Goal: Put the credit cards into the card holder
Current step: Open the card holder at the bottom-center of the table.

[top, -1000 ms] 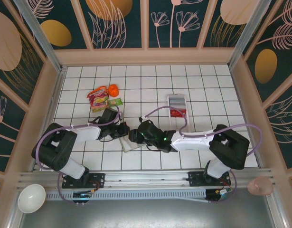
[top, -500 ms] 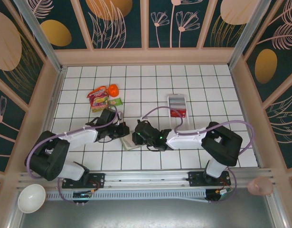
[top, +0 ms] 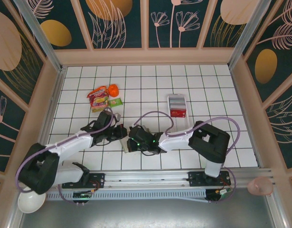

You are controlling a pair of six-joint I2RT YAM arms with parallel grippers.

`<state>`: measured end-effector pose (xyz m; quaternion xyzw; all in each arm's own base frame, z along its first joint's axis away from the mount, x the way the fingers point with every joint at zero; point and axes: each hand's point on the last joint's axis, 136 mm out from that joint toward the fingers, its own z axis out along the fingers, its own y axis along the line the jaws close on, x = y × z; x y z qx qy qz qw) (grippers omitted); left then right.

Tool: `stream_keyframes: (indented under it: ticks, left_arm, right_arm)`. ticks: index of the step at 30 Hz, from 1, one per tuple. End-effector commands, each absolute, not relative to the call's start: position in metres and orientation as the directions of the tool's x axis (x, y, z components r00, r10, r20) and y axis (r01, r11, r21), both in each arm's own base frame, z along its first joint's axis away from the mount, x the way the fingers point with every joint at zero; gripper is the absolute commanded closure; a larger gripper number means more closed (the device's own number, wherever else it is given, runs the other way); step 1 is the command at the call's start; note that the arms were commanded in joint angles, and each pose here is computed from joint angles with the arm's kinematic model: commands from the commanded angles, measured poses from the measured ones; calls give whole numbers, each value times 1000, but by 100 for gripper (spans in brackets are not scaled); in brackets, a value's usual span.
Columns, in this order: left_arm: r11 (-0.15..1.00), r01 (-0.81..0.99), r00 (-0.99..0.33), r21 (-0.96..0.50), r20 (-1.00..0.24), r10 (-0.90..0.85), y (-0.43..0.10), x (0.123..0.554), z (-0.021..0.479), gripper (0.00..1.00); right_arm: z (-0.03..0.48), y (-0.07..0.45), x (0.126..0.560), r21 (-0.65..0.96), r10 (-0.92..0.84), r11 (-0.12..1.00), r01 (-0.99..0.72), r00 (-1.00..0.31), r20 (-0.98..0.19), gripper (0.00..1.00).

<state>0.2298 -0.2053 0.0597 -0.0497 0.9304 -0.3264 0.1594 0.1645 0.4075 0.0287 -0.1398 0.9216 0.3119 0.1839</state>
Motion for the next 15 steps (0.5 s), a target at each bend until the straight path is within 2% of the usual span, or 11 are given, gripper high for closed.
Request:
stream_keyframes:
  ticks: [1, 11, 15]
  left_arm:
    - [767, -26, -932, -641, -261, -250, -202, 225, 65, 100]
    - [786, -128, -940, -605, -179, -291, -189, 207, 23, 100]
    - [797, -129, -946, -590, -168, -277, -188, 203, 11, 100]
  right_arm:
    - [37, 425, 161, 571, -138, 726, -384, -894, -425, 100]
    - [44, 425, 161, 605, -100, 707, -367, -898, -428, 100]
    - [55, 412, 171, 568, -56, 746, -347, -883, -466, 100]
